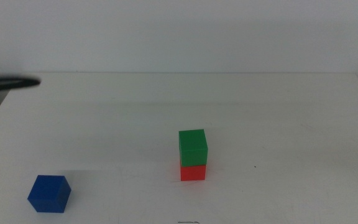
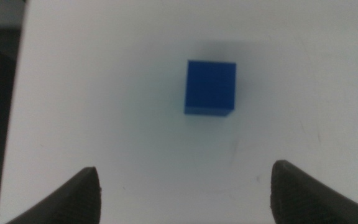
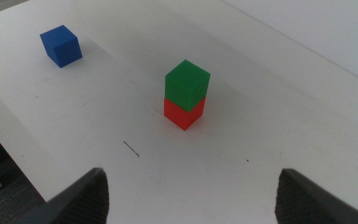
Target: Stack red cubes first, then green, then blue cubes in a specific spot.
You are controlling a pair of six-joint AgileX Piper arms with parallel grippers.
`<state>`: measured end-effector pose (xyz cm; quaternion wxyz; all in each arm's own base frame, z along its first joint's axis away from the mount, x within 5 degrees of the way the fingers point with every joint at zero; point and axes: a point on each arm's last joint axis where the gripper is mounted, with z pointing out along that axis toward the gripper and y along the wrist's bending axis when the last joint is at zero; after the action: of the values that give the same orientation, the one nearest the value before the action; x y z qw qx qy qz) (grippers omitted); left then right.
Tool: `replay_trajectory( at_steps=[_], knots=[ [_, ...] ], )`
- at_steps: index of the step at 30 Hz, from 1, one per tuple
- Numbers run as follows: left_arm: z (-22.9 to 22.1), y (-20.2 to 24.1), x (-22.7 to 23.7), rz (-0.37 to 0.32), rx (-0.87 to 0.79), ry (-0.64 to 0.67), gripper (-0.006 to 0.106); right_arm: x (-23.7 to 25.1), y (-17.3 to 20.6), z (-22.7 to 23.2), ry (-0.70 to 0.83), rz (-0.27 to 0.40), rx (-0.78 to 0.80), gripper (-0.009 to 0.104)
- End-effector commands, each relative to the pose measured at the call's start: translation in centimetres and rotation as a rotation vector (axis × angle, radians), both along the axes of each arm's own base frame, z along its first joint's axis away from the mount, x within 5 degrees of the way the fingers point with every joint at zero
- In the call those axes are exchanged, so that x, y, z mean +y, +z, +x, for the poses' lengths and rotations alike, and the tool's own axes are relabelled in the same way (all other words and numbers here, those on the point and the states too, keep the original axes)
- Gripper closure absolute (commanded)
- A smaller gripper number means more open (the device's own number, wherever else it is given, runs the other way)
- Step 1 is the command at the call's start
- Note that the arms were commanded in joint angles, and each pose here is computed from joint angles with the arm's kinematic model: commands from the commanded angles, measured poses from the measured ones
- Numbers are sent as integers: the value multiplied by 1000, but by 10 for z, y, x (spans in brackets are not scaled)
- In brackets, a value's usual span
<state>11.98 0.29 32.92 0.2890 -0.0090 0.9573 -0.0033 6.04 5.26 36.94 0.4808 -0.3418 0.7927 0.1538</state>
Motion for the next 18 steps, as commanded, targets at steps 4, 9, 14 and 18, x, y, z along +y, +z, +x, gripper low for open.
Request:
replay_trajectory(
  at_steps=[4,9,14,18],
  knots=[
    [40,5,0,-28,74,-5,7,1,11,3,-6,42,-76,1],
    [74,-23,-2,-23,215,-87,7,1,11,3,-6,42,-76,1],
    [104,-52,-7,-96,305,-118,7,1,11,3,-6,42,-76,1],
    [120,-69,-13,-57,321,-150,7,1,11,3,-6,42,-76,1]
  ],
)
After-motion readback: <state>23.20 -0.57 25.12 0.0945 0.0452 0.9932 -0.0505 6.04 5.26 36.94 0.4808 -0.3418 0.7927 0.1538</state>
